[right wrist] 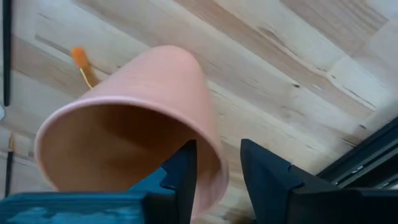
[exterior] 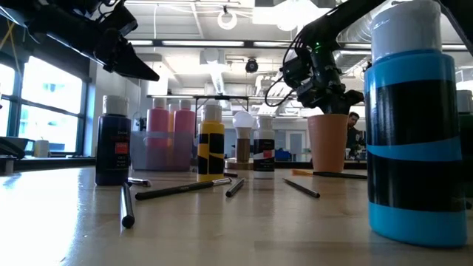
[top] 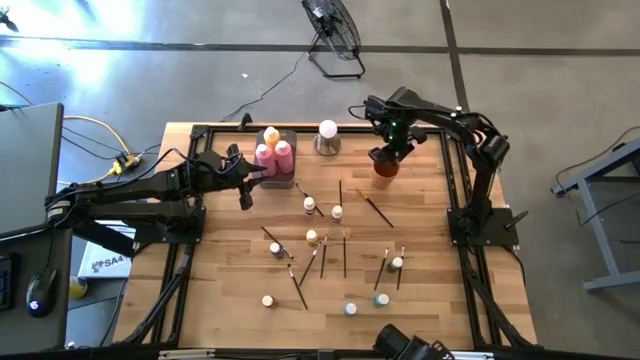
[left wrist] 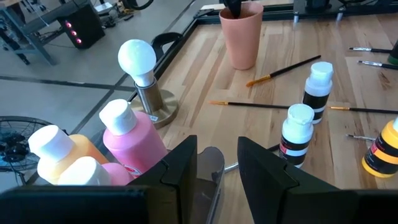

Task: Pick & Place Paint Supplies
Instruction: Adjust the orange cup

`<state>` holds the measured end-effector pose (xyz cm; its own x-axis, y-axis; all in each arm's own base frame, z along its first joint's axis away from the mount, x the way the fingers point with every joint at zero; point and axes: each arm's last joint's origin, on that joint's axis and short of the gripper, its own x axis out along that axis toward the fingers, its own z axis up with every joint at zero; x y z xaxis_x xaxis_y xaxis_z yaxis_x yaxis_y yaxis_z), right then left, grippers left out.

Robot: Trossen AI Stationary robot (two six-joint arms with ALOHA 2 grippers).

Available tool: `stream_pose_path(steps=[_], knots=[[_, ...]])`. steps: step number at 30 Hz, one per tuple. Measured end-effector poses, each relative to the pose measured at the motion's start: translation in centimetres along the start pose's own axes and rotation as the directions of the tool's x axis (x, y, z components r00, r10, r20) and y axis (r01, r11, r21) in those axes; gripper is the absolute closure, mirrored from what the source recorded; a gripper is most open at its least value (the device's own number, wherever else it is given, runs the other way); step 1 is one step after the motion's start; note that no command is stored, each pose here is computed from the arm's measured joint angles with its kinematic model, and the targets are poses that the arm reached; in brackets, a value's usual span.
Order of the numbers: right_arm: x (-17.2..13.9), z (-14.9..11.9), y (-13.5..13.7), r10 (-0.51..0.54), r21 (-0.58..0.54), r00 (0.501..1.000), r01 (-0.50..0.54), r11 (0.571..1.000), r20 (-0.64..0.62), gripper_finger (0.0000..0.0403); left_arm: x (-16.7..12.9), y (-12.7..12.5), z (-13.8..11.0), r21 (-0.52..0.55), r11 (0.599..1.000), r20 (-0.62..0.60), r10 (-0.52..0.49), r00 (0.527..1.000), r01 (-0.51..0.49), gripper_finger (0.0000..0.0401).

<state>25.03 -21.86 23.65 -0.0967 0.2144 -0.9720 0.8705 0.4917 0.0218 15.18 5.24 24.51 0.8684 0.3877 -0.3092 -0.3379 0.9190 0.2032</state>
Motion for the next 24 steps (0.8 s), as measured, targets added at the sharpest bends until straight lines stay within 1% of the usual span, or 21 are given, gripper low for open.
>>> stream_pose_path(steps=[8, 11, 15, 19, 24], knots=[[-0.1, -0.1, 0.0, 0.004, 0.0, 1.0, -0.004, 1.0, 0.002, 0.0285, 0.0, 0.0, 0.0, 0.002, 1.0, 0.0, 0.0, 1.0, 0.0, 0.029], [-0.1, -0.1, -0.1, -0.017, -0.004, 1.0, 0.017, 1.0, 0.008, 0.0284, 0.0, 0.0, 0.0, 0.004, 1.0, 0.001, 0.0, 1.0, 0.0, 0.029], [-0.3, 0.0, 0.0, -0.015, -0.011, 1.0, 0.015, 1.0, 0.013, 0.0284, 0.0, 0.0, 0.0, 0.004, 1.0, 0.001, 0.0, 1.0, 0.0, 0.029], [-1.6, 0.1, 0.2, 0.002, -0.023, 0.998, -0.001, 1.0, 0.056, 0.0284, 0.0, 0.0, 0.0, 0.004, 1.0, 0.001, -0.001, 1.0, 0.001, 0.029], [-4.3, 0.1, 0.4, 0.022, -0.038, 0.992, -0.017, 0.999, 0.121, 0.0284, 0.0, 0.0, 0.0, 0.004, 1.0, 0.001, -0.001, 1.0, 0.001, 0.029]])
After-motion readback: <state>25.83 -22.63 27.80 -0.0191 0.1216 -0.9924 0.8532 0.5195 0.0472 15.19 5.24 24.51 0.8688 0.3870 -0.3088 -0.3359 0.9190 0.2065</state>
